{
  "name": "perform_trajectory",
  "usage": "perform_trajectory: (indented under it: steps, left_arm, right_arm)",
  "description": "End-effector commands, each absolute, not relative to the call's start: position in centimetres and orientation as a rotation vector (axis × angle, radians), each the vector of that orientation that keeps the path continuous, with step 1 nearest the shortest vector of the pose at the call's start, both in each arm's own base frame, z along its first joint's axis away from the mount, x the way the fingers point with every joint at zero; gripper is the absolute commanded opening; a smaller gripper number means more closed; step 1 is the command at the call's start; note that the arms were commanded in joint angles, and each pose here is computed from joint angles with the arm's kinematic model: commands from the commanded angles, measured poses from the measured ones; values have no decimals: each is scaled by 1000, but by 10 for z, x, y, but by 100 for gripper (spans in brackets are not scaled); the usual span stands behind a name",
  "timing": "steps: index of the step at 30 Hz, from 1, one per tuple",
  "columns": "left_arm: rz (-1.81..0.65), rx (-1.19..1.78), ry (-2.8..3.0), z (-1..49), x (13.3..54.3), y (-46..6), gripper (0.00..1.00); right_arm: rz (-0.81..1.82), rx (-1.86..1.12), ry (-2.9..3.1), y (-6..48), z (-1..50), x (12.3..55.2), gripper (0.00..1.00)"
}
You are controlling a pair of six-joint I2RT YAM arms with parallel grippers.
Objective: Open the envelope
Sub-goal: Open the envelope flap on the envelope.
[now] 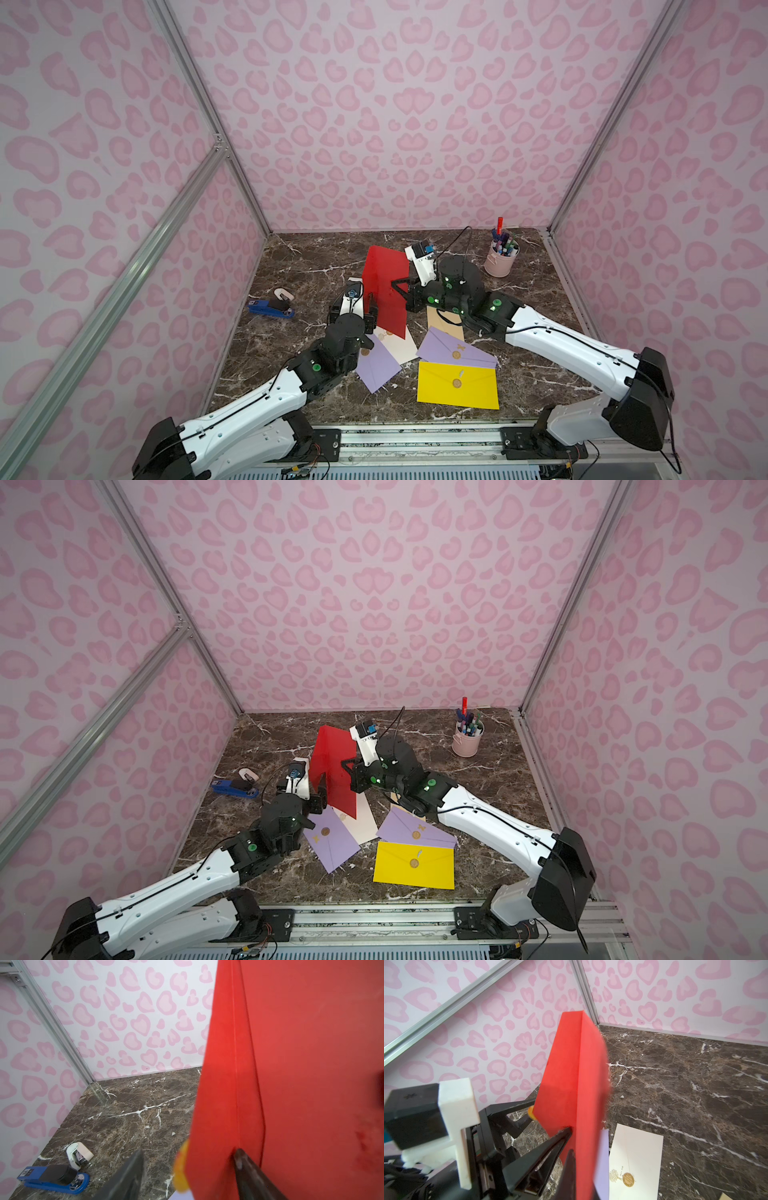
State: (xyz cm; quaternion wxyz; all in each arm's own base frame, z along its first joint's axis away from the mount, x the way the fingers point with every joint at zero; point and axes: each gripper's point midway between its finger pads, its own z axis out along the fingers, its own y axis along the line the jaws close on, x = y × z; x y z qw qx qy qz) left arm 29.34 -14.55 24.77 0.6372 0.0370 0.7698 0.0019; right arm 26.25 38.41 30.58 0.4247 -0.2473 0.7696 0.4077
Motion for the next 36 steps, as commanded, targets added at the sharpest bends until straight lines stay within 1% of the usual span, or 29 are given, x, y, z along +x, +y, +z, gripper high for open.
perform_trajectory:
  steps: [1,8,18,24,31,36]
  left_arm:
    - [48,29,1752,250,293,-134,71]
    - [75,0,1749,250,291,-126,73]
    - [65,-17,1736,251,289,-122,75]
    - [-60,-9,1684,258,283,-122,77]
    - [-267,25,1578,273,270,-120,80]
    - [-322,80,1561,277,266,-129,80]
  right_arm:
    - [1072,-670,1896,386,311,251,0]
    - [1152,-716,1847,386,317,236,0]
    - [1354,-825,1757,391,330,210,0]
    - [1453,-829,1727,387,333,208,0]
    - [1557,-812,1703,381,335,211,0]
    - [1620,-826,1673,381,337,207,0]
